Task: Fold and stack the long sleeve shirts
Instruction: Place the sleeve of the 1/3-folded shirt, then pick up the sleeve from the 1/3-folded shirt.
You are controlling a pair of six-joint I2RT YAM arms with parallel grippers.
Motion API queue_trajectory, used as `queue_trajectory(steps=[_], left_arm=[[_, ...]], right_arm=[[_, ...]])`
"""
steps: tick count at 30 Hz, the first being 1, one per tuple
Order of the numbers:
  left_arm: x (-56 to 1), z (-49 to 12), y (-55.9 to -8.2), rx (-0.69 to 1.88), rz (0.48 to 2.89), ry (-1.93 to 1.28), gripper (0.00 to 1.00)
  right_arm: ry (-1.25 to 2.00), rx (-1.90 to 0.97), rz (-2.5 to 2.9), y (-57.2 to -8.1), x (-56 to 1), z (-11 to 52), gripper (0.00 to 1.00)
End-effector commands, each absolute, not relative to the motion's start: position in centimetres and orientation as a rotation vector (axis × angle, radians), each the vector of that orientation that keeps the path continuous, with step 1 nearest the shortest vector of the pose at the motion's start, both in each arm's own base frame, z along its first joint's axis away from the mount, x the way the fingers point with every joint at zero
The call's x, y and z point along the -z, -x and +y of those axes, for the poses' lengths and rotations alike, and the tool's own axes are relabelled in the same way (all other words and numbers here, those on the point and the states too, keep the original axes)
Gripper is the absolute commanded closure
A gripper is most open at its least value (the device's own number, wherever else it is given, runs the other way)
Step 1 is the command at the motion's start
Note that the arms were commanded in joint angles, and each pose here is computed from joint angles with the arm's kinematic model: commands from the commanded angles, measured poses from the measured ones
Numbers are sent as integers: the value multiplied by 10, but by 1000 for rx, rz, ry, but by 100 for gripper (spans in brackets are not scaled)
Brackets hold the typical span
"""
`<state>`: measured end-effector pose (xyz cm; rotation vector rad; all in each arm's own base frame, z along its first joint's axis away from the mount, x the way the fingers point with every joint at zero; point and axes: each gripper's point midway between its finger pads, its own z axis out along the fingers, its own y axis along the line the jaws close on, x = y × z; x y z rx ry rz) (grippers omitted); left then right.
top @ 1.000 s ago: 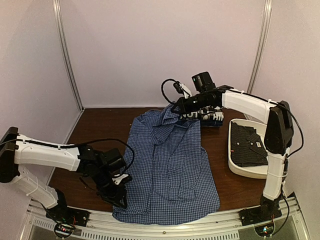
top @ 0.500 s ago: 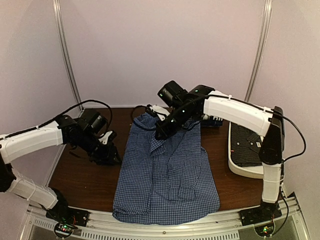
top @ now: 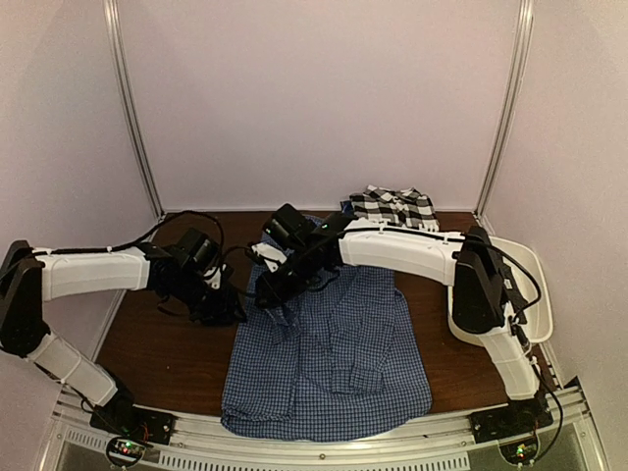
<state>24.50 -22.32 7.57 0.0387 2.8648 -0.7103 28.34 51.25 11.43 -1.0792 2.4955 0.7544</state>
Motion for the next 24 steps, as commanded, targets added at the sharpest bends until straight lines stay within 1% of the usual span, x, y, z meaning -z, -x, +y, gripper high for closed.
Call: queue_trajectory(steps=[1, 2, 6, 9, 12, 15, 16, 19, 24], left_arm=[[-80, -229, -257, 768, 2772, -44, 57], [-81, -229, -257, 772, 2764, -52, 57], [-94, -236, -253, 859, 2707, -114, 50], [-106, -247, -250, 966, 2648, -160, 47], [-116, -253, -247, 1005, 2595, -187, 45], [-126, -264, -240, 1063, 2537, -230, 39], [-127, -268, -238, 1070, 2530, -246, 36], [-122, -287, -231, 1056, 2551, -314, 35], [-110, -320, -230, 915, 2606, -388, 34]], right_arm=[[972, -1002, 2291, -299, -163, 548, 51], [955, -1029, 2262, -301, -173, 549, 49], [899, -1060, 2225, -304, -184, 532, 38], [826, -1081, 2241, -311, -180, 511, 38], [747, -1050, 2231, -317, -185, 485, 38], [687, -1031, 2211, -317, -188, 461, 34], [667, -1028, 2210, -317, -187, 455, 33], [608, -1004, 2230, -318, -176, 438, 34], [551, -931, 2294, -319, -150, 418, 37]])
